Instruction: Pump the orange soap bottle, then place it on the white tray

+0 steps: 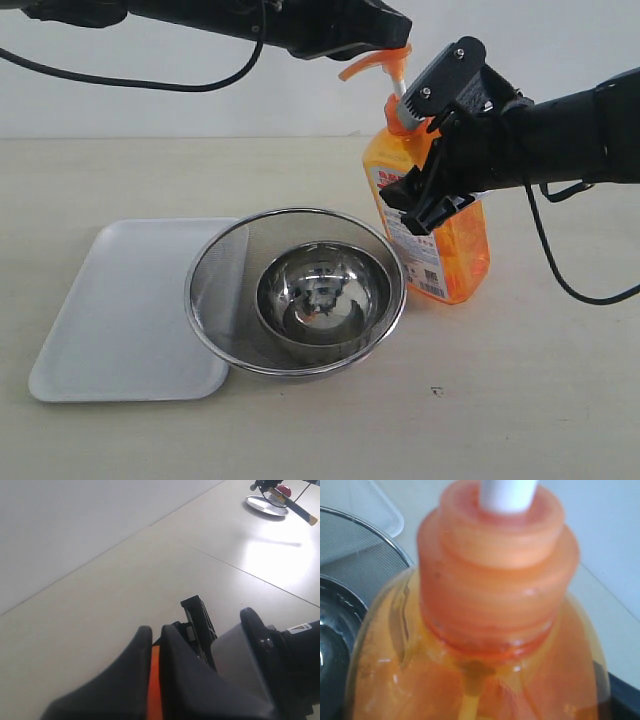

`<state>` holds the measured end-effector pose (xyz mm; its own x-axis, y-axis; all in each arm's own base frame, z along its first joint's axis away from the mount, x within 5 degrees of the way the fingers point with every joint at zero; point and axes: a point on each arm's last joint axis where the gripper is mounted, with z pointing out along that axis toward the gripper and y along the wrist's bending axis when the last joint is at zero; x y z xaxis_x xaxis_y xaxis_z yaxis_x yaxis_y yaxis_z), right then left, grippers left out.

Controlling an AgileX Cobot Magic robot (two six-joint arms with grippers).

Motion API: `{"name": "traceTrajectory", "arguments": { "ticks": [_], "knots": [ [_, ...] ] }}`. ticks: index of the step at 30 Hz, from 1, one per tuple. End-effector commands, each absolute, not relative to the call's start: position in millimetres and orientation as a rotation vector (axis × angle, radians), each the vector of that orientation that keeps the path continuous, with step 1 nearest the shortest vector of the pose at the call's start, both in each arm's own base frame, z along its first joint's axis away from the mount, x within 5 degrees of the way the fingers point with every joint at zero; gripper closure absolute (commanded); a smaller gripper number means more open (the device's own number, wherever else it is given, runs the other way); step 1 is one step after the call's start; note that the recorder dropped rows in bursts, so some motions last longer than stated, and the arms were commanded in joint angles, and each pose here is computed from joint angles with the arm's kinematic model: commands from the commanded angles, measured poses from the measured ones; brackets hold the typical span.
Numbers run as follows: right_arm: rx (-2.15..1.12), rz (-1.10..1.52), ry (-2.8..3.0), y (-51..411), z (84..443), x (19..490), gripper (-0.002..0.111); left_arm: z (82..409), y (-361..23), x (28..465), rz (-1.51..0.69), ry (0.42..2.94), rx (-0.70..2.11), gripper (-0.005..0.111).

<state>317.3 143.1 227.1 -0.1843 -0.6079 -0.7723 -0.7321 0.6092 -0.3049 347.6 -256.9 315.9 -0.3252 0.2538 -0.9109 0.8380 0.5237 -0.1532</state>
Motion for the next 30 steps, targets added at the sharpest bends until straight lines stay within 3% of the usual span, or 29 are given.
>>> {"name": "traceTrajectory", "arguments": {
  "ticks": [1,13,30],
  "knots": [
    [-1.132,0.166,1.822,145,235,315,0.108,295,-265,340,-0.805,1.894,1.026,0.102],
    [-1.131,0.178,1.822,146,235,314,0.108,362,-246,317,-0.747,1.725,0.959,0.102],
    [-1.192,0.185,1.801,147,234,312,0.108,365,-240,315,-0.666,1.752,0.97,0.102]
  ]
}}
